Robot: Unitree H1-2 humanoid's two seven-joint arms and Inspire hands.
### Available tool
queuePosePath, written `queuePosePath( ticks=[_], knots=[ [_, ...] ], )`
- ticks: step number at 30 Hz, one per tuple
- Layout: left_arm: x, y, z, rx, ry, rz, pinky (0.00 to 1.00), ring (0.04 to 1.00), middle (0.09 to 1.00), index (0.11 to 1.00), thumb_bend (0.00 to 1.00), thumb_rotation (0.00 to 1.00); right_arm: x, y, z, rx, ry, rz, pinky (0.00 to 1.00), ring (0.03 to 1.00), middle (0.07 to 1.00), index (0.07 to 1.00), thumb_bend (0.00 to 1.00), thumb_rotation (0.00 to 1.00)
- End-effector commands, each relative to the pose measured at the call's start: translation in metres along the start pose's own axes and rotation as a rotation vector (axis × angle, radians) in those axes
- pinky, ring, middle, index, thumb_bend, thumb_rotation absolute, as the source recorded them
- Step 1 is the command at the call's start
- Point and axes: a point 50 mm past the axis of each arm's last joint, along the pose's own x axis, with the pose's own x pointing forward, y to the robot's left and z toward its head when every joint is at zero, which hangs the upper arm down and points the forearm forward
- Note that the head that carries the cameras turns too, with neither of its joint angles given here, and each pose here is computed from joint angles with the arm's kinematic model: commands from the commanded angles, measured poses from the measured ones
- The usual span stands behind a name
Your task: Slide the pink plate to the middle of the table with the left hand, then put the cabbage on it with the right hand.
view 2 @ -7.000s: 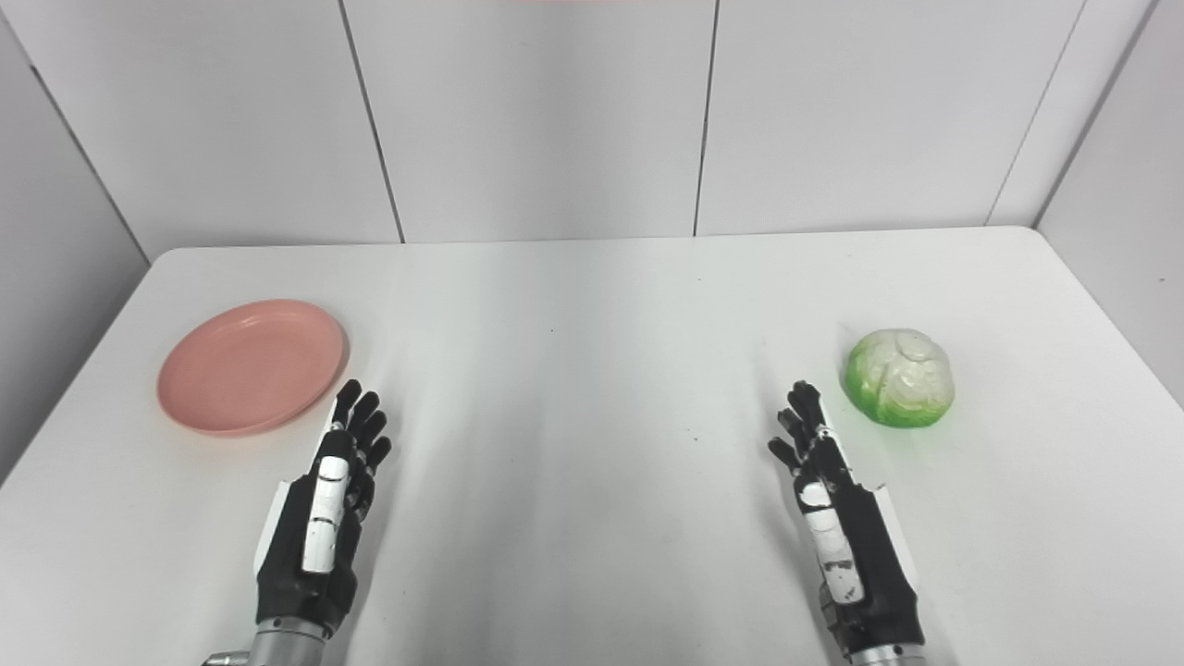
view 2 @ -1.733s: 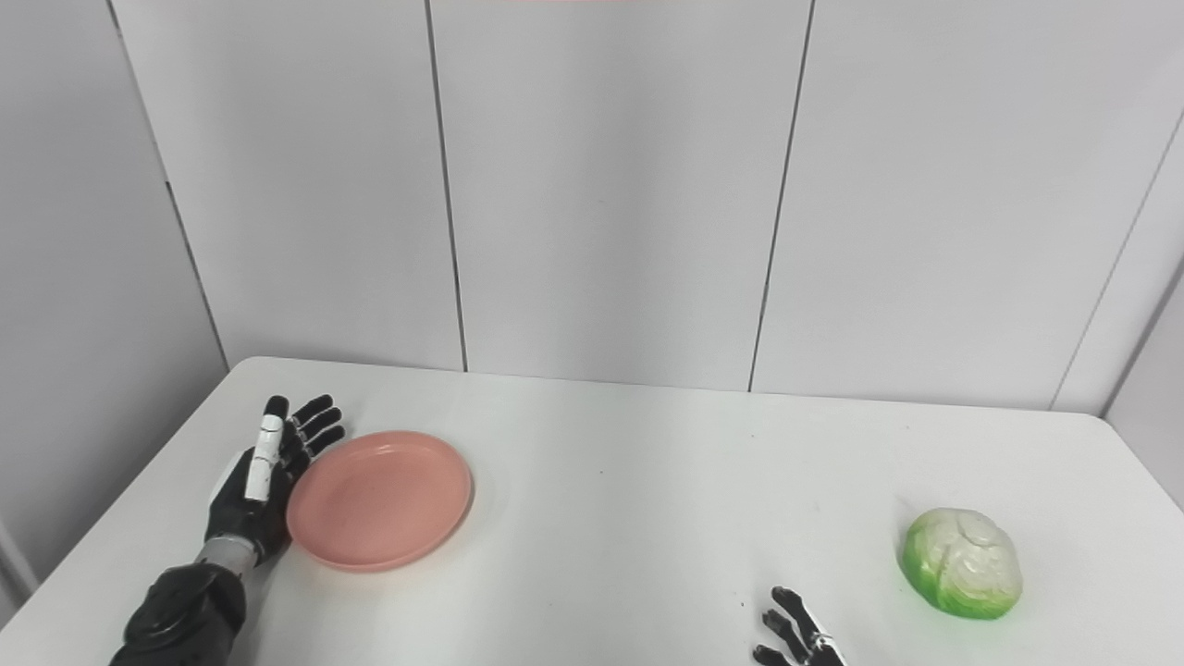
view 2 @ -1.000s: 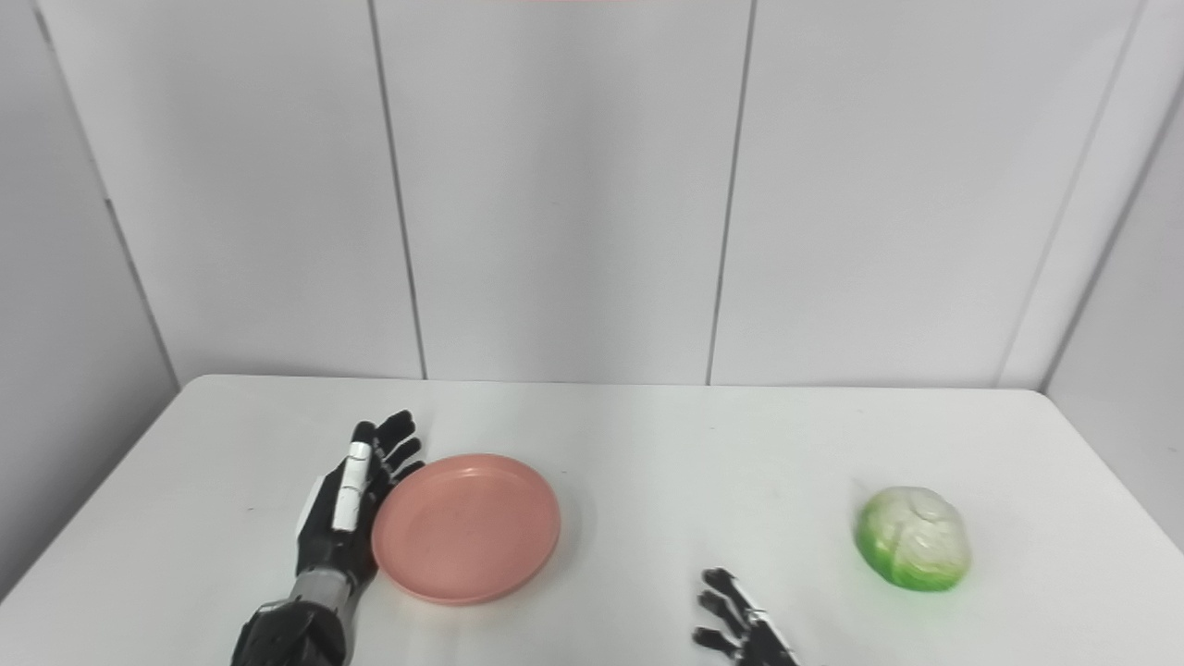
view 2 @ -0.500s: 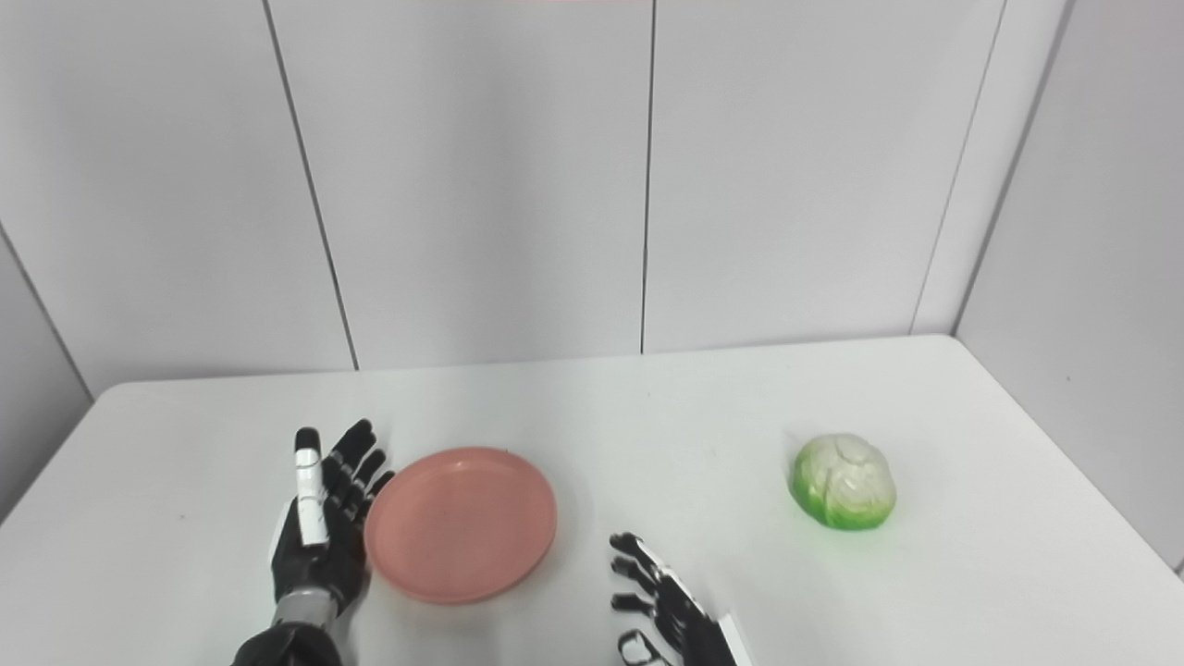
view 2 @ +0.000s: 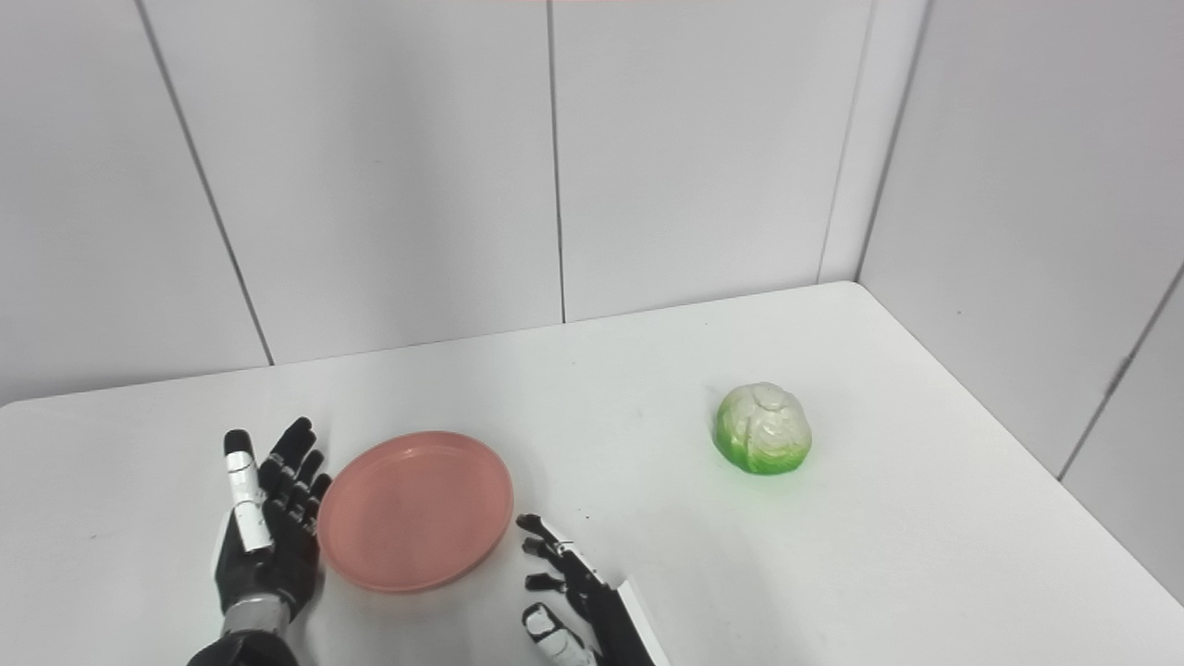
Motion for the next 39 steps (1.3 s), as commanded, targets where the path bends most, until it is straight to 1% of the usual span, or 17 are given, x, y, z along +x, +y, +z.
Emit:
queuePosePath(
  ticks=[1,5,8,9,12,16,18,20,21,24,26,29,32,33,35,38,39],
  knots=[
    [0.002,0.012,-0.004,0.005,0.028,0.023,1.00,0.967,0.924,0.784,0.83,0.91,-0.003,0.022,0.009,0.074,-0.025,-0.065,0.74,0.857,0.918,0.869,0.76,0.98],
    [0.001,0.014,-0.009,0.017,0.038,0.023,1.00,0.947,0.918,0.789,0.84,0.91,-0.003,0.022,0.008,0.076,-0.033,-0.085,0.73,0.846,0.917,0.862,0.76,0.99],
    [-0.003,0.015,-0.016,0.025,0.064,0.018,1.00,0.948,0.919,0.796,0.84,0.92,-0.005,0.019,0.010,0.095,-0.054,-0.135,0.72,0.834,0.906,0.852,0.74,0.97],
    [-0.004,0.015,-0.018,0.026,0.071,0.016,1.00,0.952,0.921,0.797,0.83,0.92,-0.006,0.018,0.012,0.107,-0.062,-0.153,0.73,0.839,0.905,0.850,0.73,0.96],
    [-0.007,0.015,-0.021,0.017,0.089,0.008,1.00,0.961,0.927,0.786,0.81,0.91,-0.006,0.011,0.027,0.114,-0.078,-0.206,0.75,0.849,0.901,0.867,0.73,0.99],
    [-0.006,0.017,-0.023,0.016,0.102,0.003,1.00,0.959,0.911,0.757,0.79,0.90,-0.002,-0.001,0.047,0.036,-0.112,-0.253,0.74,0.831,0.880,0.866,0.73,1.00],
    [-0.005,0.016,-0.022,0.020,0.102,-0.004,1.00,0.961,0.920,0.765,0.79,0.90,0.004,-0.012,0.061,-0.078,-0.148,-0.265,0.69,0.816,0.878,0.850,0.70,0.99],
    [-0.005,0.015,-0.023,0.025,0.101,-0.009,1.00,0.966,0.930,0.771,0.79,0.90,0.009,-0.025,0.072,-0.185,-0.170,-0.282,0.68,0.817,0.889,0.844,0.73,0.98],
    [-0.005,0.014,-0.023,0.026,0.100,-0.013,1.00,0.966,0.930,0.771,0.79,0.90,0.011,-0.035,0.079,-0.251,-0.193,-0.291,0.68,0.817,0.889,0.844,0.73,0.98],
    [-0.005,0.010,-0.024,0.013,0.103,-0.024,1.00,0.970,0.934,0.779,0.78,0.89,0.020,-0.067,0.096,-0.435,-0.258,-0.331,0.69,0.836,0.892,0.854,0.74,0.92],
    [-0.006,0.008,-0.025,-0.005,0.105,-0.030,1.00,0.971,0.938,0.790,0.77,0.89,0.025,-0.084,0.104,-0.512,-0.275,-0.358,0.68,0.838,0.888,0.856,0.73,0.90],
    [-0.007,0.006,-0.027,-0.020,0.107,-0.037,1.00,0.977,0.942,0.776,0.74,0.88,0.034,-0.109,0.116,-0.623,-0.284,-0.385,0.68,0.824,0.867,0.851,0.77,0.89],
    [-0.007,0.004,-0.030,-0.016,0.112,-0.036,1.00,0.973,0.937,0.767,0.74,0.88,0.043,-0.131,0.126,-0.719,-0.259,-0.391,0.70,0.836,0.877,0.858,0.79,0.90],
    [-0.007,0.003,-0.031,-0.015,0.114,-0.036,1.00,0.972,0.934,0.772,0.74,0.88,0.046,-0.137,0.128,-0.740,-0.258,-0.394,0.69,0.823,0.871,0.849,0.81,0.87],
    [-0.009,0.000,-0.031,-0.005,0.114,-0.037,1.00,0.968,0.931,0.782,0.74,0.89,0.054,-0.154,0.132,-0.818,-0.261,-0.394,0.67,0.816,0.872,0.849,0.81,0.86],
    [-0.010,0.001,-0.032,-0.004,0.117,-0.041,1.00,0.976,0.944,0.798,0.73,0.90,0.066,-0.176,0.141,-0.991,-0.261,-0.387,0.64,0.802,0.862,0.848,0.81,0.87],
    [-0.011,0.000,-0.032,-0.008,0.118,-0.042,1.00,0.981,0.950,0.799,0.74,0.90,0.069,-0.182,0.145,-1.036,-0.254,-0.381,0.68,0.819,0.867,0.853,0.82,0.88]
  ],
)
